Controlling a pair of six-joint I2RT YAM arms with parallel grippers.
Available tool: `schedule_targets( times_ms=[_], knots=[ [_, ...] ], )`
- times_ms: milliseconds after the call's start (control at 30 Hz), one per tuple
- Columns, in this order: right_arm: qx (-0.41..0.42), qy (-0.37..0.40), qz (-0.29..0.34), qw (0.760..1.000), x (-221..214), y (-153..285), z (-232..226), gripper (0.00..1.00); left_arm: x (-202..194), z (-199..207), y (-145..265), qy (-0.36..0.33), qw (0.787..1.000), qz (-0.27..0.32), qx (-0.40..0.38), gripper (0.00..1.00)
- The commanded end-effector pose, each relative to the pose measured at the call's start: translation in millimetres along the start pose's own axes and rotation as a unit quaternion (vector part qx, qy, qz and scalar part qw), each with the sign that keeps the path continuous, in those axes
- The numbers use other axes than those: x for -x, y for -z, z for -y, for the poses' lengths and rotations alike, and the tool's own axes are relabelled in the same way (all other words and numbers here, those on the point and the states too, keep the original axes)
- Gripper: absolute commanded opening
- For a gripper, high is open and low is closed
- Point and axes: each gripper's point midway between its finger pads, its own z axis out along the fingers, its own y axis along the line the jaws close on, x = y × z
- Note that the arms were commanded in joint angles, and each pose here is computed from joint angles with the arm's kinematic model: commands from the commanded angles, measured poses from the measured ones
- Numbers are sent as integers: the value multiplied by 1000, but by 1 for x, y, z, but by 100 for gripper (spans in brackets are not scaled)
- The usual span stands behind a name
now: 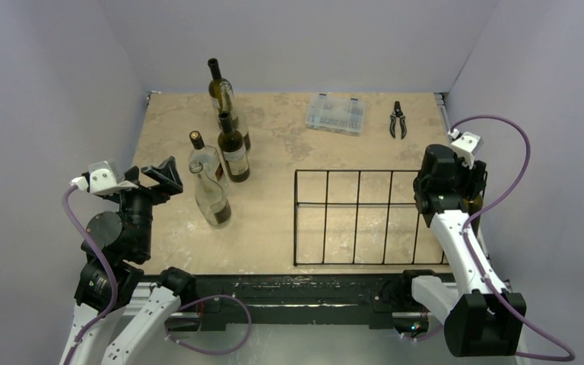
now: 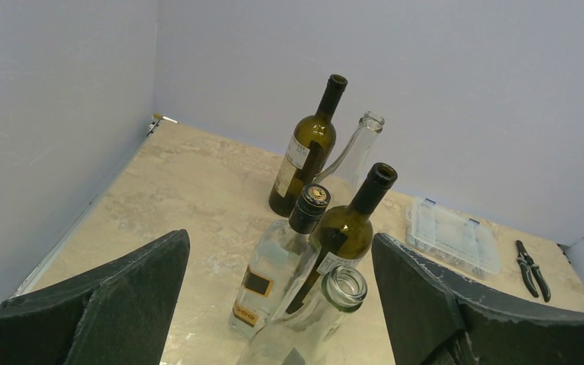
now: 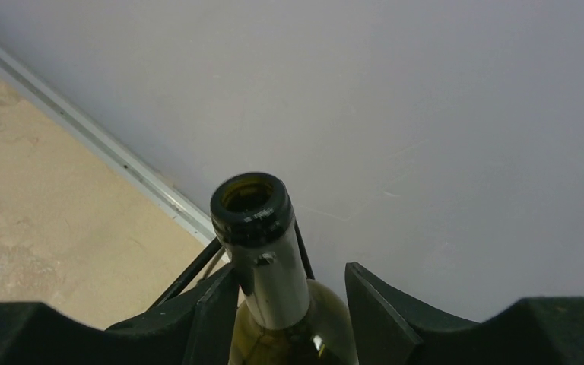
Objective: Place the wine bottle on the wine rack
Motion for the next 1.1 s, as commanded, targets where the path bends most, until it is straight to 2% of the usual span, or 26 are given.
schedule_targets(
  times_ms=[0,300,700,967,1067],
  knots=[
    [13,-20,3,1000,5,2,-1,60,10,1,0,2,1000,17,-2,90],
    [33,-33,15,999,16,9,3,86,10,1,0,1,1000,17,0,90],
    [74,-86,44,993,51,24,13,97,9,2,-1,0,1000,15,-4,90],
    [150,-141,42,978,78,38,0,99,6,3,-2,-3,1000,10,-4,90],
    [133,-174,47,975,86,39,9,99,6,4,-3,-4,1000,7,-6,90]
  ],
)
